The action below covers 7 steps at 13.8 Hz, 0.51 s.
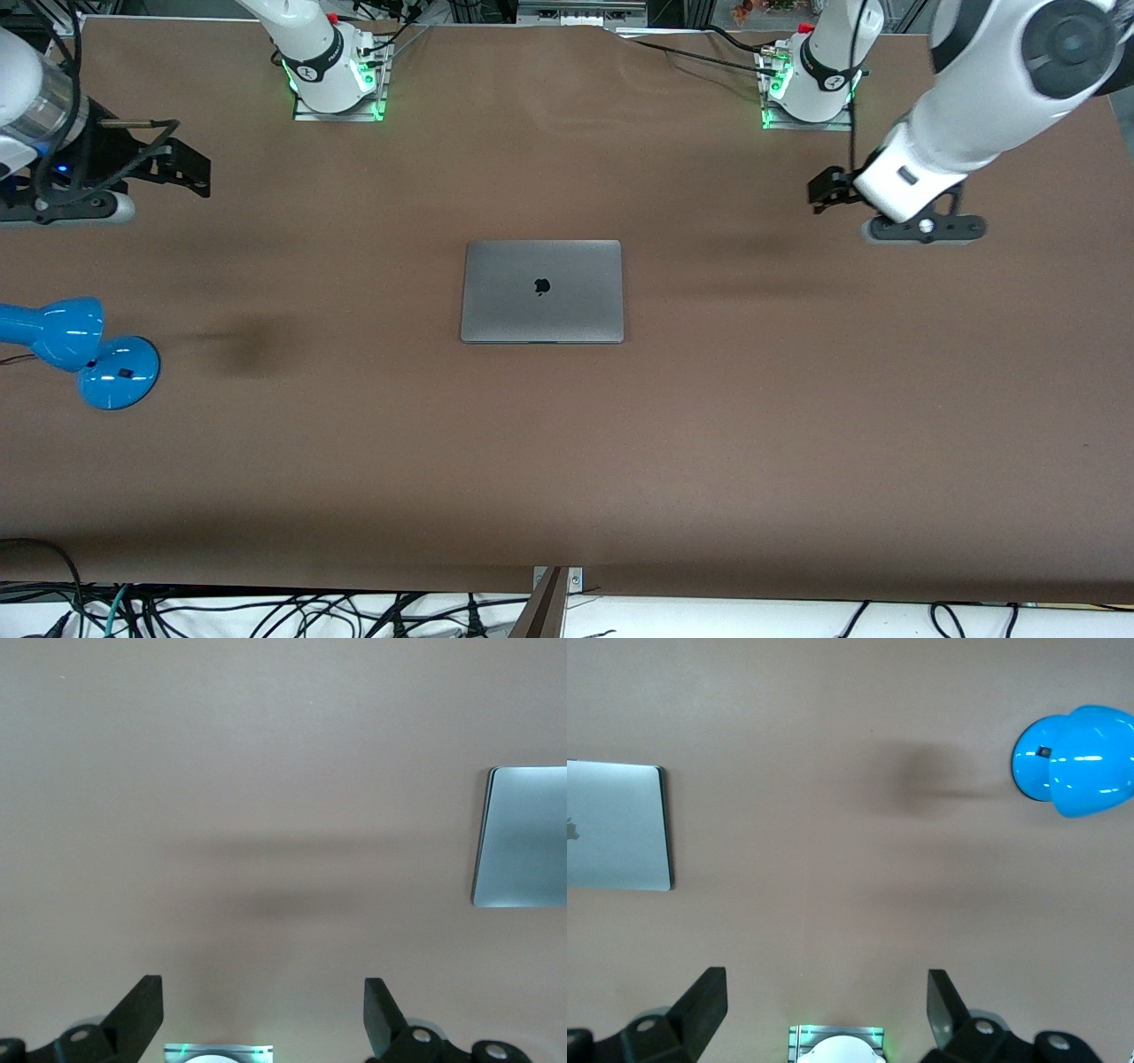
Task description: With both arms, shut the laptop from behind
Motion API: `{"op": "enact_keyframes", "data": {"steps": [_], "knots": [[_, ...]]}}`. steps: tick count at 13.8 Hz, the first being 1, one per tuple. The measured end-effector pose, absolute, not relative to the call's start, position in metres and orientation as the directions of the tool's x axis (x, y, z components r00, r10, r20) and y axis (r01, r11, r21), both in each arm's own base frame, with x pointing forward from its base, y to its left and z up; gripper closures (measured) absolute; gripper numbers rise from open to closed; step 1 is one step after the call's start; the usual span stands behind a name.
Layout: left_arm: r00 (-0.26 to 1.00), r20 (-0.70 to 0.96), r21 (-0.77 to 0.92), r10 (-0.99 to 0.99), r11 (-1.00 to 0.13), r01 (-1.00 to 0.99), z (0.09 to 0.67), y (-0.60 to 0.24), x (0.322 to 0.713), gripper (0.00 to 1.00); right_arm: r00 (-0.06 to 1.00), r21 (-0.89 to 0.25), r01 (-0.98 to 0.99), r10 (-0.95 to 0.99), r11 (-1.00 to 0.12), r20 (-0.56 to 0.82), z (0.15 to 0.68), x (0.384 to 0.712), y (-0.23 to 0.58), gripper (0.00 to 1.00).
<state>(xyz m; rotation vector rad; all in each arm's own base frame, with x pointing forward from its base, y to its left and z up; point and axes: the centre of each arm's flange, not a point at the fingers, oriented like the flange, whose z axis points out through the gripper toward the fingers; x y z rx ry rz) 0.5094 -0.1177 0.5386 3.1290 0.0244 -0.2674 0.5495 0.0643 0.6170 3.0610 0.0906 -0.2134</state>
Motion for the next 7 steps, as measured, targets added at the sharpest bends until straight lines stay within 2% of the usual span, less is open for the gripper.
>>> {"op": "enact_keyframes", "data": {"steps": [7], "knots": [[0.988,-0.146,0.041,-0.039,-0.999,-0.033,0.578,-0.045,0.482,0.0,0.988,0.069,0.06,0.049,-0.996,-0.148,0.624,0.542,0.063,0.0]]}}
